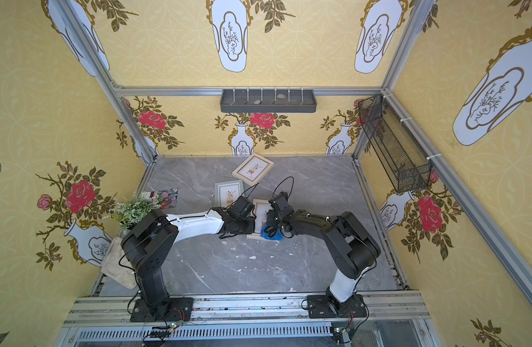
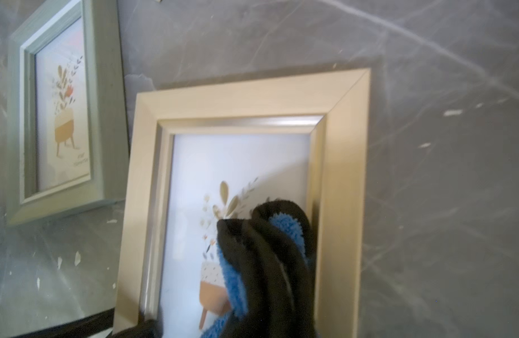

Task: Wipe the picture frame with a cloth
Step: Wipe the dirt from the picture frame.

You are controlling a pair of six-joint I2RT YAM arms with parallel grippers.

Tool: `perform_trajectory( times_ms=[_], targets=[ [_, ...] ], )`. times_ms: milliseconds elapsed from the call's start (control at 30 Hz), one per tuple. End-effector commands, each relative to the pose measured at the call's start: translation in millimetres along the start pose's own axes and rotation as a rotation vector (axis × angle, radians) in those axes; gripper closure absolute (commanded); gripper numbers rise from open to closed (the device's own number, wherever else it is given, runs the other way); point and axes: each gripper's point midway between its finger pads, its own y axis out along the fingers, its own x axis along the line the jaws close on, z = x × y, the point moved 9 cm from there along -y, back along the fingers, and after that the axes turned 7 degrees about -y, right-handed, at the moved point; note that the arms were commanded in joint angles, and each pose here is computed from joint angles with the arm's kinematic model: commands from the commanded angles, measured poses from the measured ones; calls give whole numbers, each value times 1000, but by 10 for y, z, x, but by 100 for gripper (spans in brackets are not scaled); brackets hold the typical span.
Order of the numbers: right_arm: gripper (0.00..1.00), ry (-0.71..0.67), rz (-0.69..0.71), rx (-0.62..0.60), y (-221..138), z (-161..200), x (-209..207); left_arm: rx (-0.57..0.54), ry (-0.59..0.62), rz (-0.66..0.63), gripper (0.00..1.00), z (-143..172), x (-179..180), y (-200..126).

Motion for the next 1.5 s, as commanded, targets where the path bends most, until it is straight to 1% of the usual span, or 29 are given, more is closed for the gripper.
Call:
perform_trajectory(
  times_ms=[0, 167, 233, 300, 400, 500, 600, 700, 867, 1000, 1133, 1300, 1367, 1467],
  targets=[
    [100, 45, 54, 67, 66, 116, -111, 80, -7, -86, 96, 136, 158, 39],
    [100, 91, 15, -11, 258, -370, -313, 77, -7, -77, 96, 137, 155, 25],
    [100, 79, 14, -37, 320, -540, -300, 76, -8, -73, 96, 135, 152, 18],
    [100, 63, 4, -48, 379, -615, -244, 75, -7, -71, 96, 135, 150, 15],
    [100, 54, -18, -25, 381, -510, -131, 74, -6, -69, 97, 128, 142, 12],
    [100, 23, -2, 5, 301, -241, -9, 73, -4, -68, 97, 126, 140, 12],
    [100, 13, 6, 26, 227, -13, 17, 74, -2, -70, 97, 131, 150, 16],
    [100, 7, 2, 4, 207, -49, -8, 75, -1, -71, 97, 145, 162, 15],
    [100, 3, -51, -87, 290, -441, -64, 71, -5, -69, 97, 152, 172, 1],
    [100, -10, -75, -127, 370, -592, -33, 67, -6, -63, 98, 150, 167, -17],
    [100, -21, -64, -89, 382, -437, 22, 68, -4, -64, 98, 153, 171, -14],
    [100, -60, -47, -25, 252, 4, 160, 66, -3, -61, 98, 149, 171, -6],
    [100, -58, -38, -23, 244, 46, 149, 67, -3, -60, 98, 154, 170, -5],
    [100, -65, -44, -48, 291, -57, 160, 64, -3, -57, 98, 156, 172, -16]
  ],
)
